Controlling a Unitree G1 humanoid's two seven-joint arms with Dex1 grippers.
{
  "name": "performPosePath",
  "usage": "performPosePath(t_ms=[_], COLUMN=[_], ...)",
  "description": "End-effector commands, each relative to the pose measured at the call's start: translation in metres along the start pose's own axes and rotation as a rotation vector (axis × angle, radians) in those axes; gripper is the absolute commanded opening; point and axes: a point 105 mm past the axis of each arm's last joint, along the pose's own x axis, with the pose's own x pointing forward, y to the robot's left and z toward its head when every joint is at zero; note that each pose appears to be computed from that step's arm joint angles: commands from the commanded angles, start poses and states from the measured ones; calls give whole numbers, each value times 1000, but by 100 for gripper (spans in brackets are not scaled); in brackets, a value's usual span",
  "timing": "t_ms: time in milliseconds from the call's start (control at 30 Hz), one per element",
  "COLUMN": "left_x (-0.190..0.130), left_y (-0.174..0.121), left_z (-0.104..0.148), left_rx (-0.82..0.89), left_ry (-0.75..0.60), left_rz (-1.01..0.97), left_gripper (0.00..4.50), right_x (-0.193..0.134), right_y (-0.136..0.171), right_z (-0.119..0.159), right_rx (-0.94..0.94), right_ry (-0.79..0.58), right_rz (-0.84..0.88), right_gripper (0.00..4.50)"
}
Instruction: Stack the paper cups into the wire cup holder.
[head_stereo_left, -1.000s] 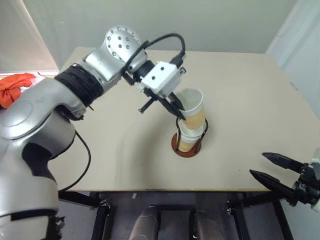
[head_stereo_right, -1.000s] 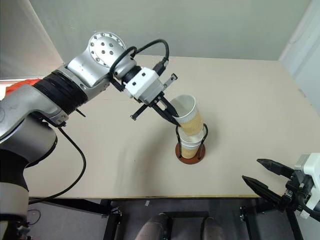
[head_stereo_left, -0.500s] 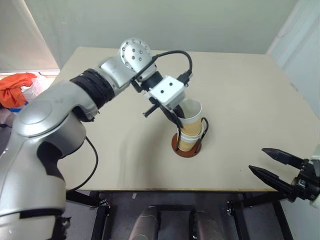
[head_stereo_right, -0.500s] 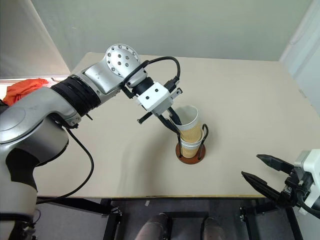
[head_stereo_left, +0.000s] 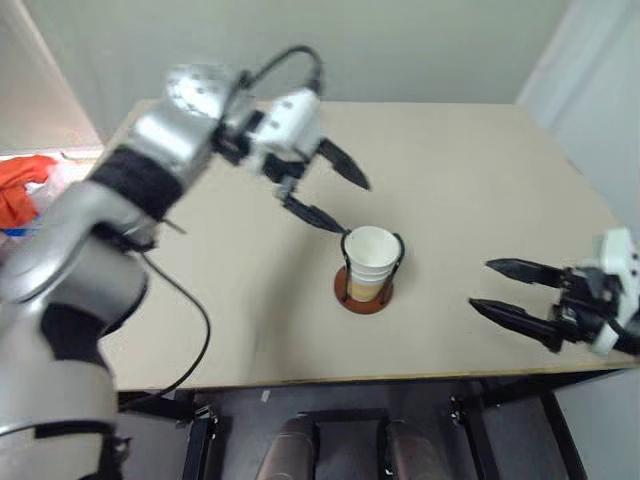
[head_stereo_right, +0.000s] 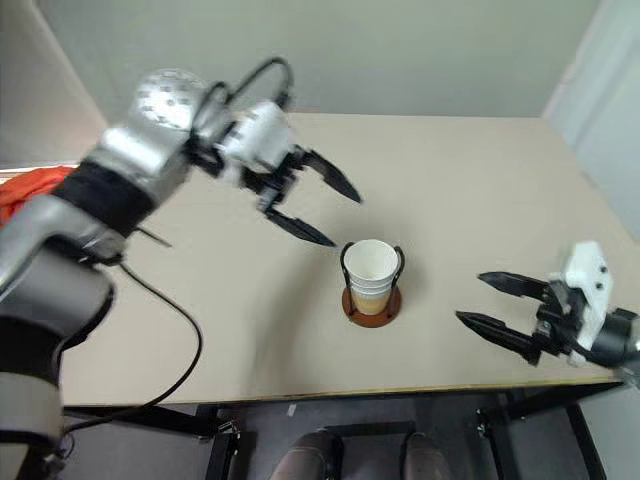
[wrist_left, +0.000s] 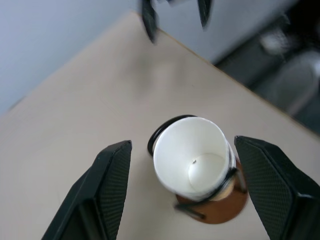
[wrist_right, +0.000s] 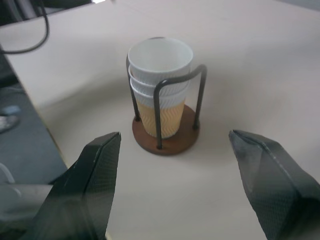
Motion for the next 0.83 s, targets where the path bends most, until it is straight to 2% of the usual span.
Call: performPosePath(t_ms=[33, 167, 333, 567, 833], left_x=[-40, -85, -109, -130, -137], left_y=[-17, -47, -85, -131, -152], left_z=[0, -26, -32, -42, -39], left_rx=[-113, -290, -425, -569, -596], left_ry=[-27, 46, 100, 184, 206], left_rz=[102, 337, 475, 582, 658], left_gripper=[358, 358, 358, 358, 358], right_x=[5, 10, 13, 15, 24], right_y=[-15, -34, -48, -60, -70], right_z=[7, 10, 12, 18, 19], right_rx=[-48, -89, -116, -143, -162], right_ry=[13, 67, 90, 89, 97], right_rz=[79, 150, 206, 278, 311], right_gripper=[365, 365, 365, 365, 365])
